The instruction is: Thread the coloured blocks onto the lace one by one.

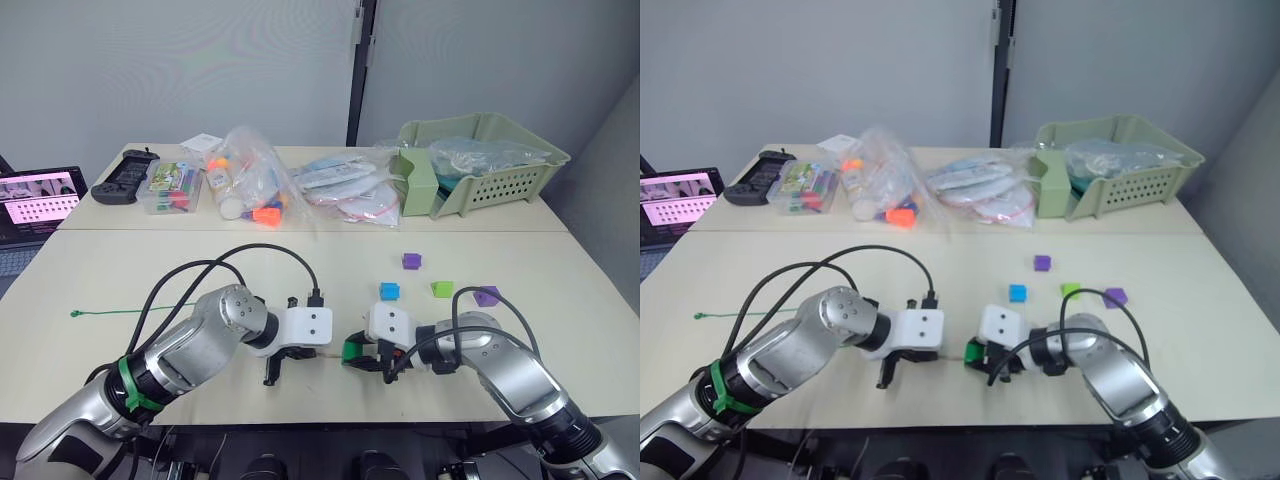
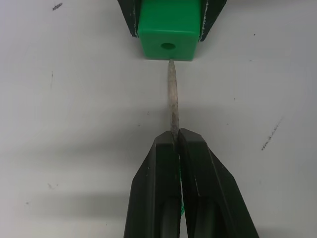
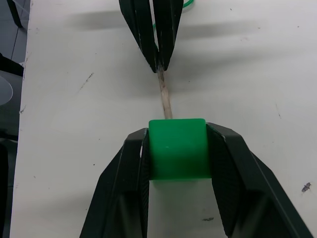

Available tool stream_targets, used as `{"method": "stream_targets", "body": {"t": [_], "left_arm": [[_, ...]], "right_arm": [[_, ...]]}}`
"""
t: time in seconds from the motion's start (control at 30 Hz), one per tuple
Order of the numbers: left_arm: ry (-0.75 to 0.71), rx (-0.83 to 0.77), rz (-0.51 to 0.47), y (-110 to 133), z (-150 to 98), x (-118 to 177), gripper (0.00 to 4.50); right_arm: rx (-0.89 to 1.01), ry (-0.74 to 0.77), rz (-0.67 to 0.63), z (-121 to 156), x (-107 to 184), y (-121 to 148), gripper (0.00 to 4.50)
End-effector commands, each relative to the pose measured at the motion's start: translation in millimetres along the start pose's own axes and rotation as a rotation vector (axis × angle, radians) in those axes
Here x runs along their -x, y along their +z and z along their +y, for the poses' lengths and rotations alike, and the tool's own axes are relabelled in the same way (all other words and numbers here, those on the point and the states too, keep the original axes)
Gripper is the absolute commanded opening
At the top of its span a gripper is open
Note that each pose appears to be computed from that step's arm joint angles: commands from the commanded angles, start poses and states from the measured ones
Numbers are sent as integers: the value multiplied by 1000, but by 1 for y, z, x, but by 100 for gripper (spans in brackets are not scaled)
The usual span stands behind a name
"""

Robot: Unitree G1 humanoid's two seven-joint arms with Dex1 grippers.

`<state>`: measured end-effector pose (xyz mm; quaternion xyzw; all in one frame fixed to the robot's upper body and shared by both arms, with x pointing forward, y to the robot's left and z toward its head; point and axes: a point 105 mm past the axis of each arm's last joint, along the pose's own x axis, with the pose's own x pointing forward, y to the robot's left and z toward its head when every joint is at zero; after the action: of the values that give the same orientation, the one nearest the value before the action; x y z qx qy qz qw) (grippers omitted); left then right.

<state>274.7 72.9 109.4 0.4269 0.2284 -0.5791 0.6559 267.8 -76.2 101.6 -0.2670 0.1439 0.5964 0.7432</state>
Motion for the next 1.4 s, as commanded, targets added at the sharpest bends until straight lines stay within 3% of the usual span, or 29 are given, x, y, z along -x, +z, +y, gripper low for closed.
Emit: {"method": "stream_targets", "body": {"t": [0.03,1.4], "left_arm": [[30,-51,-7,9,3,8,0],[47,-81,-56,23,9,6,0]], "right_arm": [[2,23,5,6,-2,-3,115],[-3,38,3,13,-12,1,115]]}}
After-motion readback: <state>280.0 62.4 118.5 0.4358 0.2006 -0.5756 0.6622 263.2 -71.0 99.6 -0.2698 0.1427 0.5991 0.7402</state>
